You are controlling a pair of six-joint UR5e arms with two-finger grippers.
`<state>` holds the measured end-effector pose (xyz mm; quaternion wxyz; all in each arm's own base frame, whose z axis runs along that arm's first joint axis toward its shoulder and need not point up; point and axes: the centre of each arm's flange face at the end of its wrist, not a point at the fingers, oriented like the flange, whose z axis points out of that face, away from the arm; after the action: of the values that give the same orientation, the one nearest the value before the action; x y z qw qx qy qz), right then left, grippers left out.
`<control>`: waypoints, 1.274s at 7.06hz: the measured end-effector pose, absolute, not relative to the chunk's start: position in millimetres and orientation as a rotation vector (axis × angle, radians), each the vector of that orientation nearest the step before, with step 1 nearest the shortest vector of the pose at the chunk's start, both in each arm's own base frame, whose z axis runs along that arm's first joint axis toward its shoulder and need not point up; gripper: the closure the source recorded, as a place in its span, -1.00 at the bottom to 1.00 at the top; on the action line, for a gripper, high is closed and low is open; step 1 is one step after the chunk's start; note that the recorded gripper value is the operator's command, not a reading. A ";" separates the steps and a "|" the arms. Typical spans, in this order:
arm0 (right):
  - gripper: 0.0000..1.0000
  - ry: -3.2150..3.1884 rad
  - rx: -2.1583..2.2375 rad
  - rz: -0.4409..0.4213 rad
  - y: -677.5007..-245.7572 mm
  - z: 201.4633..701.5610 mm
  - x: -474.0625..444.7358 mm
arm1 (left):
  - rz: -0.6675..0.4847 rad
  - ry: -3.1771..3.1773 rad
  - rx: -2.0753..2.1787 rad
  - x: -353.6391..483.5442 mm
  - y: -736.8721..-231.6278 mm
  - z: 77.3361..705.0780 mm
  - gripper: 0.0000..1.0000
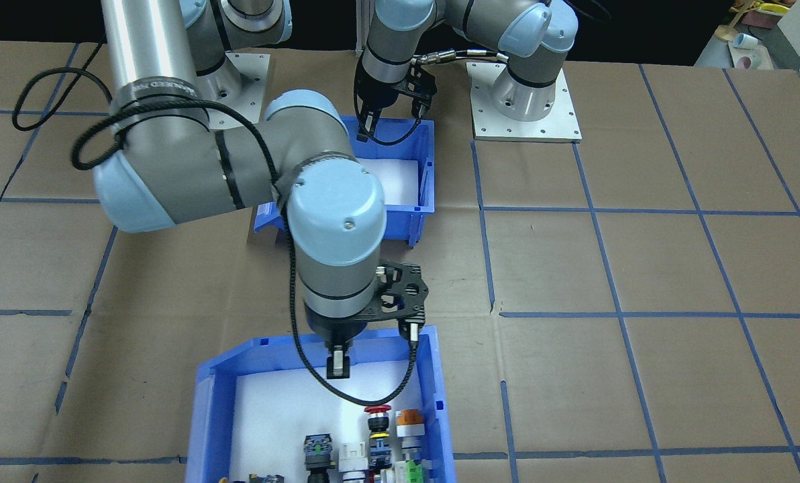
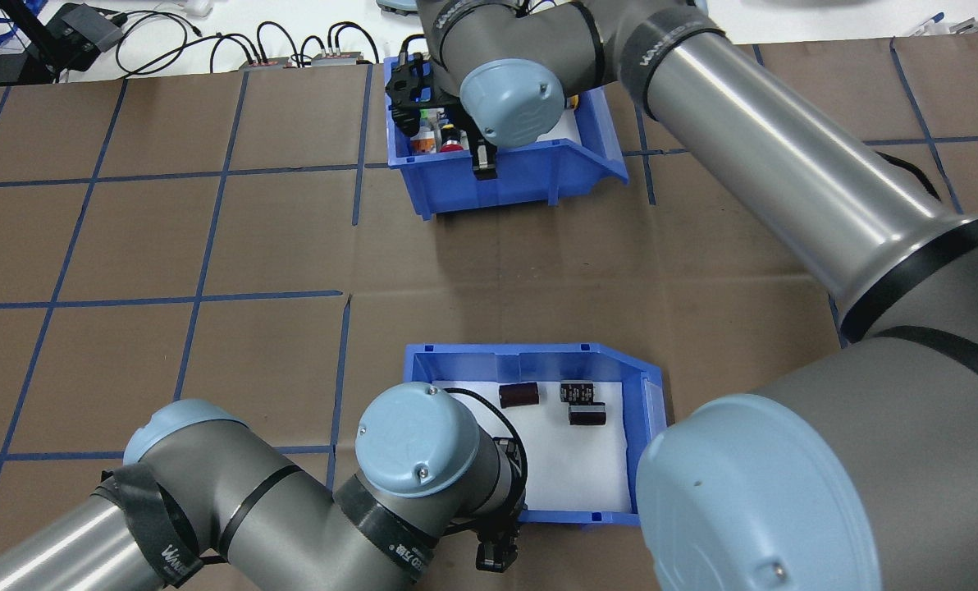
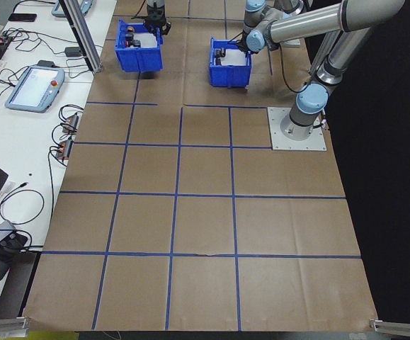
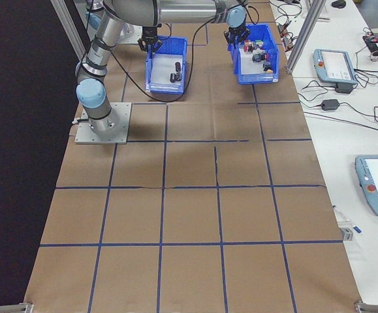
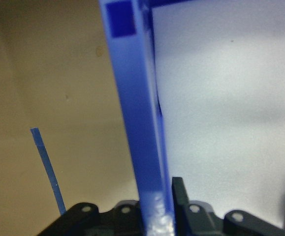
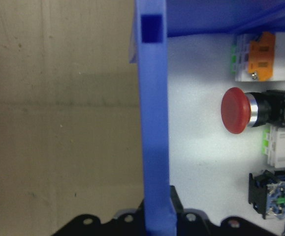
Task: Place battery box in front
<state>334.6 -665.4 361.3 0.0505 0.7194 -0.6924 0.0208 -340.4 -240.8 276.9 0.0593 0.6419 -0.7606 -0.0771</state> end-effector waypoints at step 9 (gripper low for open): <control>0.90 -2.042 2.262 0.006 -674.4 418.5 24.5 | -0.098 -2.118 1.968 -186.9 -469.0 344.9 1.00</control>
<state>24.5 -674.4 418.5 0.0472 0.7415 -0.6693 0.0018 -186.9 -469.0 344.9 0.1240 0.6749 -0.7266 -0.0334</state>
